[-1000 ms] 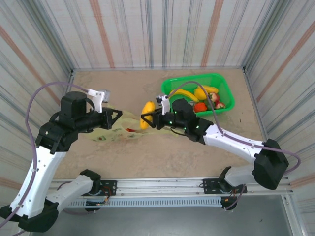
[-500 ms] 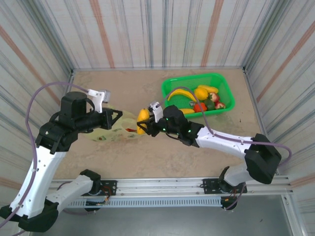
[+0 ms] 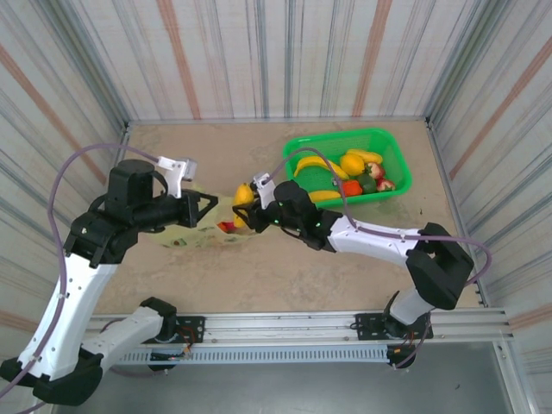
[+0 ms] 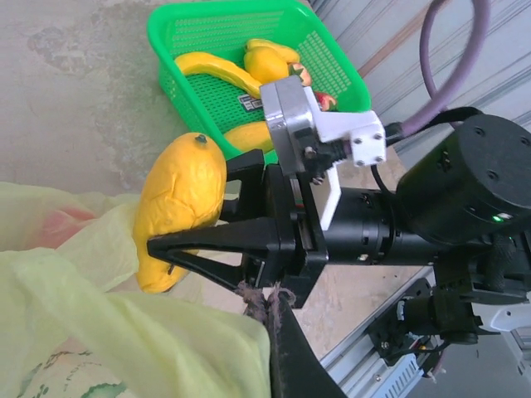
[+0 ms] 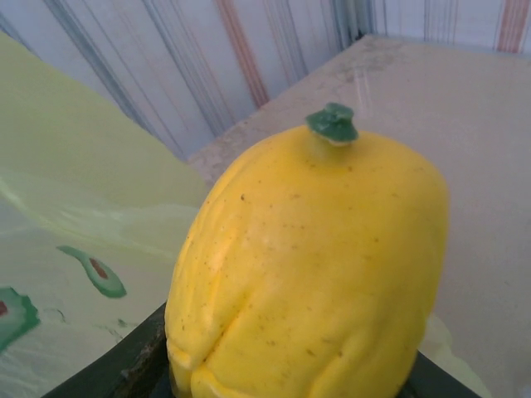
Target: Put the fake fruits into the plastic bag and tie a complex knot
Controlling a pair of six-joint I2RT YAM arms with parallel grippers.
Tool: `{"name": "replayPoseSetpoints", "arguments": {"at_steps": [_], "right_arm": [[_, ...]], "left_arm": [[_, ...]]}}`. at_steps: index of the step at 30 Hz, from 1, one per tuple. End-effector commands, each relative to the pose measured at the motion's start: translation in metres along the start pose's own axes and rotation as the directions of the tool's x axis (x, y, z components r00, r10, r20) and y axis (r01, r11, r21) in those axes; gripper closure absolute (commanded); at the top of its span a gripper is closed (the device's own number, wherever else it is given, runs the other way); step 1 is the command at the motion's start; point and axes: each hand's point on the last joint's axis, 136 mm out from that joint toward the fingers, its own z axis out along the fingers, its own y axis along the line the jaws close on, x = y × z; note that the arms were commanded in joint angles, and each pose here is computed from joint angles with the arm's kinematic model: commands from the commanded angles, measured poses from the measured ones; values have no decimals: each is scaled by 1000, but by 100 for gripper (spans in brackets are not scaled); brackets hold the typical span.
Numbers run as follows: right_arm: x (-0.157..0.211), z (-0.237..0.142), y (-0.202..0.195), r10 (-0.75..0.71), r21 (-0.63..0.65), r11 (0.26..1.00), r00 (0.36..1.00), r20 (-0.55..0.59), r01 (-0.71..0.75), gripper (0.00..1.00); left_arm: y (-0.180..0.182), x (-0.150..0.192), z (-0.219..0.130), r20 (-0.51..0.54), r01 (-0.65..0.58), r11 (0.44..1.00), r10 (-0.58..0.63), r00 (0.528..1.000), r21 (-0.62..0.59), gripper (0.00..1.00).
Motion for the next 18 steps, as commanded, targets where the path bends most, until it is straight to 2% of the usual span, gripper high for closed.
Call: {"name": "replayPoseSetpoints", "arguments": {"at_steps": [1,6,11,12,14,18], "right_arm": [[-8,7,29,-33,-89,995,993,116,43,54],[-3,18,57,-22,-168,984,973,230,62,54],[13,41,67,-39,-188,979,979,199,77,48],[17,46,65,-40,-184,980,983,181,74,45],[23,52,63,-43,-175,982,986,160,71,30],[25,49,57,-52,-148,986,990,131,71,23]], "left_arm": [[2,-12,-5,32,6,999,-5,999,-31,100],[0,-20,-1,38,34,999,-33,999,-18,100],[2,-26,-5,55,39,999,-37,998,-34,100],[2,-27,-6,61,38,999,-36,998,-36,100],[3,-26,-6,61,41,998,-38,997,-41,100],[5,-23,-6,60,47,998,-44,997,-43,100]]}}
